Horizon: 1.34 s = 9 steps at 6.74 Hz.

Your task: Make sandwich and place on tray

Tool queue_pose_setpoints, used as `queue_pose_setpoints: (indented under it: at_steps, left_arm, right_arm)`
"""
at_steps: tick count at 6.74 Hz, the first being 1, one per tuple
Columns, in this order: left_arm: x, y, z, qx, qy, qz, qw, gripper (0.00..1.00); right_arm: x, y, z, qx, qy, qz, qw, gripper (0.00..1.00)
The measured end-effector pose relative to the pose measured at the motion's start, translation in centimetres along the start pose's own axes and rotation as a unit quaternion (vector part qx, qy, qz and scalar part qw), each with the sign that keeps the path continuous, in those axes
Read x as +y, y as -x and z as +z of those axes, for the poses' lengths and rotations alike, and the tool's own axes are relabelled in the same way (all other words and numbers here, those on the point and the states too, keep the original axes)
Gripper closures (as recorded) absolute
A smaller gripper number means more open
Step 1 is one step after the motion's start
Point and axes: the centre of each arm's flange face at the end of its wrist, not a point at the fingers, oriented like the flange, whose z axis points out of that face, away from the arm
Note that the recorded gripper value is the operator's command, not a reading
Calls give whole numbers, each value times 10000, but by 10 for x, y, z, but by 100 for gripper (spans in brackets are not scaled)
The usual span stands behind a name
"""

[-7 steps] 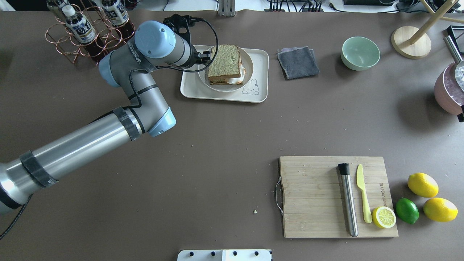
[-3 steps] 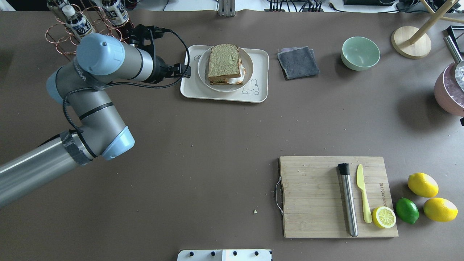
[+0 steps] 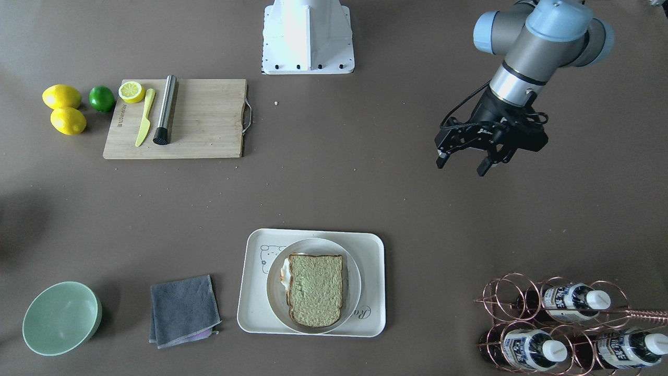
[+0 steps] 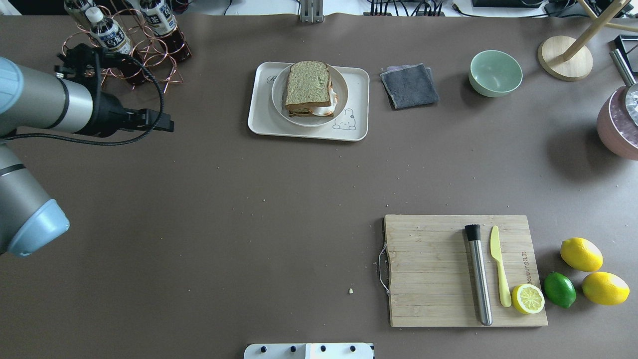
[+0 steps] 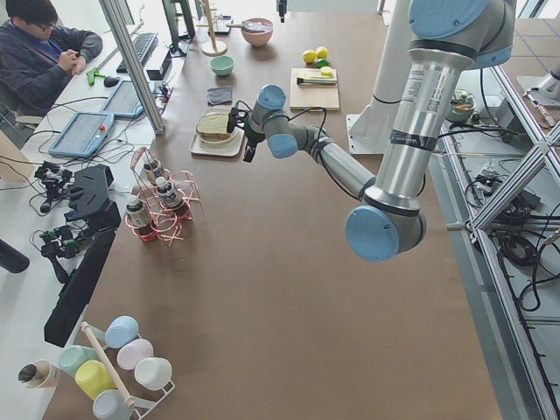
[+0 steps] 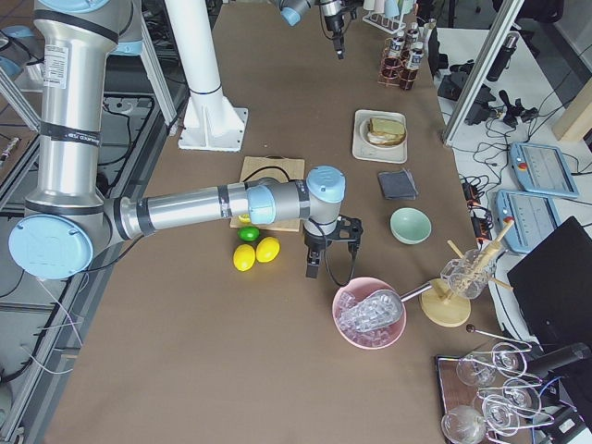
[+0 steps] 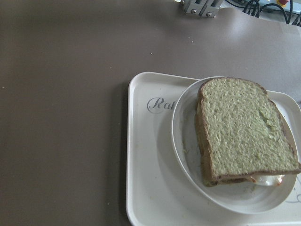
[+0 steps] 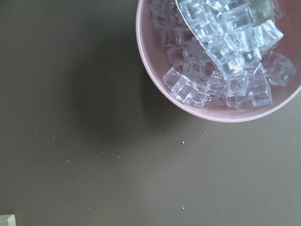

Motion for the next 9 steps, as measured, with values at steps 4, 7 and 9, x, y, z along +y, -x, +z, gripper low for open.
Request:
queue_pose_setpoints:
  at_steps: [4,7,9]
  left_arm:
    - [14,228,-100,-467,475,1120,9915,3]
    - [18,347,-151,-1014,1069,1309,9804,3]
    - [56,399,-149,-934,1487,785,9813,3]
  right_arm:
    - [34,-84,-8,306,-76,-423,9986,0]
    - [39,-105,2,419,19,-522,9978,0]
    - [39,-106,3,430,23,-589,9973,0]
